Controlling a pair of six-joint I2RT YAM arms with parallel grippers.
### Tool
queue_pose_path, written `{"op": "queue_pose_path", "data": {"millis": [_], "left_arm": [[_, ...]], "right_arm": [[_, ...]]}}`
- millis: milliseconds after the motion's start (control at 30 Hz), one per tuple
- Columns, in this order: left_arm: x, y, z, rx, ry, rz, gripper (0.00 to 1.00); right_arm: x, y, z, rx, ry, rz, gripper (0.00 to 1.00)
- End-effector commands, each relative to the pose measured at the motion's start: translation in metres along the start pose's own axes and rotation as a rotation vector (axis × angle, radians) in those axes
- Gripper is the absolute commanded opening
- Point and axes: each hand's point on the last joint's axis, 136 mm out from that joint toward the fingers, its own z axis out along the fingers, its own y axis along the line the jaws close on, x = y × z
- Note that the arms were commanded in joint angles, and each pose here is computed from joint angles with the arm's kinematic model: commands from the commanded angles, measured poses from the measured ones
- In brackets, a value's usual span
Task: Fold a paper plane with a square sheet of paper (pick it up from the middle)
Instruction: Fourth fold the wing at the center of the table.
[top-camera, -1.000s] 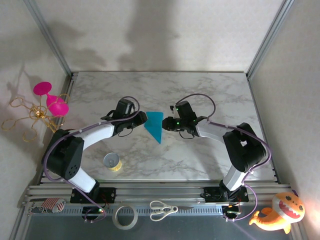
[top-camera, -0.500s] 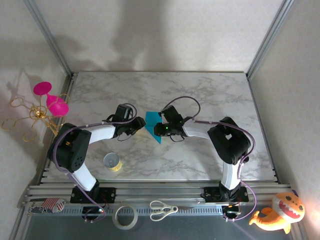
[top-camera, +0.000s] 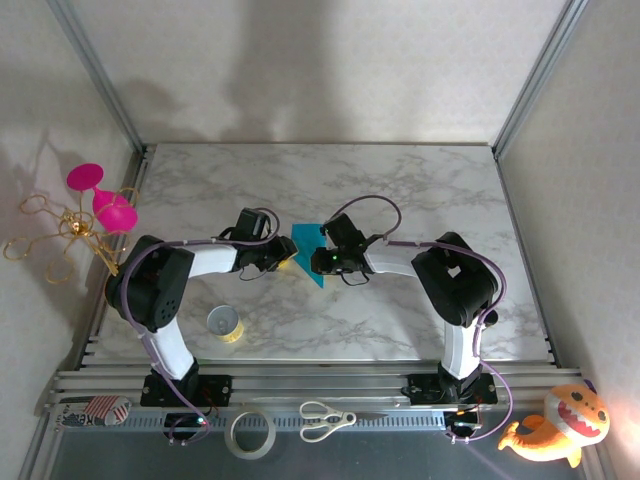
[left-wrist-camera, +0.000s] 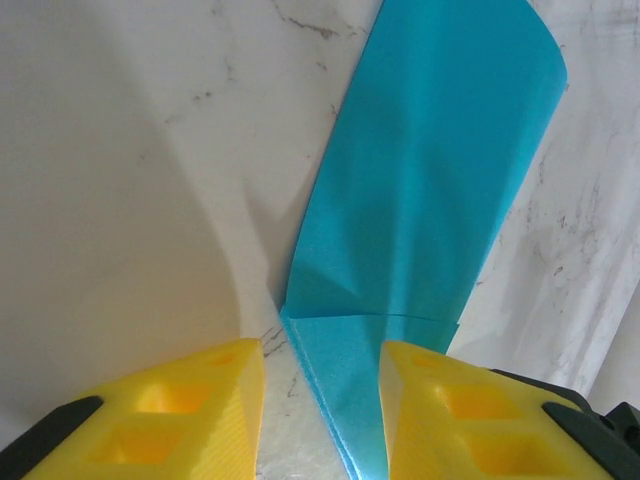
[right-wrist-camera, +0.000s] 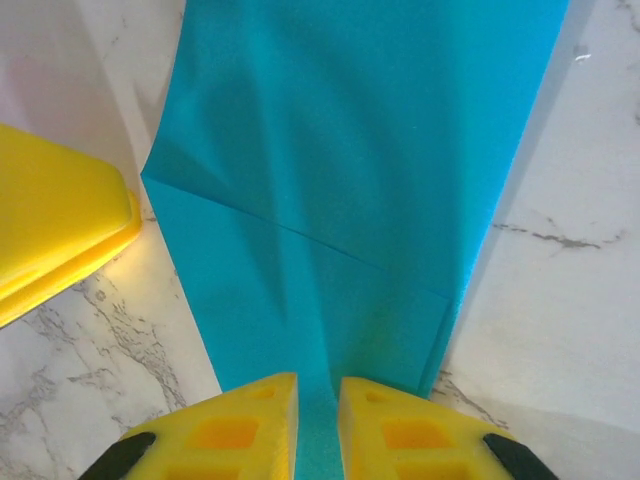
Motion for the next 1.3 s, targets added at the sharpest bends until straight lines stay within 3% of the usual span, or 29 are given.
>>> {"op": "queue_pose_path", "data": {"millis": [0, 100, 200, 733, 1000, 1267], "left_arm": [[-0.004, -0.008, 0.002, 0.024, 0.009, 0.016, 0.35], [-0.004, -0.008, 0.004, 0.026, 0.012, 0.014, 0.35], [-0.005, -0.013, 0.004, 0.045, 0.019, 0.022, 0.29], [-0.009, -0.027, 0.010, 0.083, 0.045, 0.073, 0.22], [-0.010, -0.019, 0.018, 0.059, 0.070, 0.099, 0.22], [-0.021, -0.005, 0.003, -0.045, 0.008, 0.133, 0.29]], "right_arm": [[0.014, -0.019, 0.007, 0.020, 0.040, 0.056, 0.21], [0.018, -0.018, 0.008, 0.003, 0.050, 0.061, 0.20], [0.020, -0.018, 0.009, 0.000, 0.055, 0.063, 0.20], [0.025, -0.022, 0.010, 0.009, 0.067, 0.052, 0.18], [0.028, -0.024, 0.011, 0.013, 0.075, 0.046, 0.17], [0.030, -0.026, 0.012, 0.019, 0.081, 0.047, 0.17]]}}
